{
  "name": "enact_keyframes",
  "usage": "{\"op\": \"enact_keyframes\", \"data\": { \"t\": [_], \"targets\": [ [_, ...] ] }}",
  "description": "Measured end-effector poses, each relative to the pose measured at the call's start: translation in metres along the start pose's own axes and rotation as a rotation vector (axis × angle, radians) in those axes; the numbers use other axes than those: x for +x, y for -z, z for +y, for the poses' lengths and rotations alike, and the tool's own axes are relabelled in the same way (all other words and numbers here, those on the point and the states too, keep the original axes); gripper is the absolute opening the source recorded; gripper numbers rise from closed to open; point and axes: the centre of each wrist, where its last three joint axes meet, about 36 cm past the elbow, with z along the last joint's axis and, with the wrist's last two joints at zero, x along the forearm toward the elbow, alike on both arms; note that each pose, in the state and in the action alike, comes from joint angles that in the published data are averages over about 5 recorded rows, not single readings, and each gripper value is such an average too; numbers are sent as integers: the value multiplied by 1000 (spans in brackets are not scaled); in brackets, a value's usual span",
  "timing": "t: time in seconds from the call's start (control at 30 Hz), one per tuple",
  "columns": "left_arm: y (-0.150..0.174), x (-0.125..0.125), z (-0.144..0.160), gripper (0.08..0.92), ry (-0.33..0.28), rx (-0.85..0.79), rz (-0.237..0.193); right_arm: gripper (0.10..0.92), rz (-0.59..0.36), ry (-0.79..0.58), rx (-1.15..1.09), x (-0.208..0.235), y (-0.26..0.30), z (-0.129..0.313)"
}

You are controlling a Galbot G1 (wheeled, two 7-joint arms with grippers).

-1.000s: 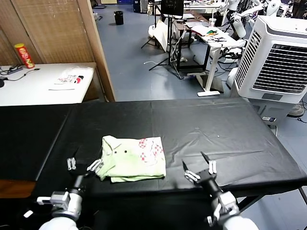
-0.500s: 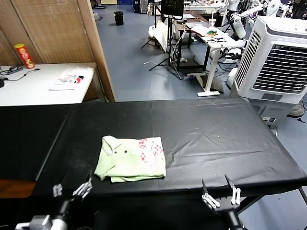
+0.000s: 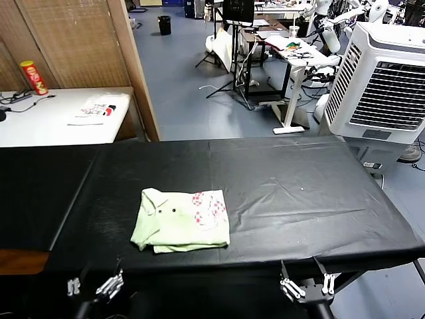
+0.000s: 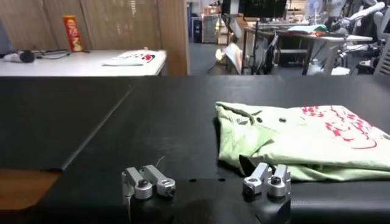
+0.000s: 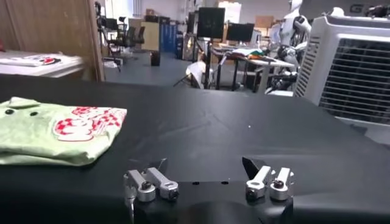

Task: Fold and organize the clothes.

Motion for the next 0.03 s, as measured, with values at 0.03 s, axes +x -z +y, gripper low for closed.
{"op": "enact_keyframes", "data": {
  "t": [0.03],
  "targets": [
    [0,0,0,798,-1,-1,0,798,0,0,0,0,0,0]
  ]
}}
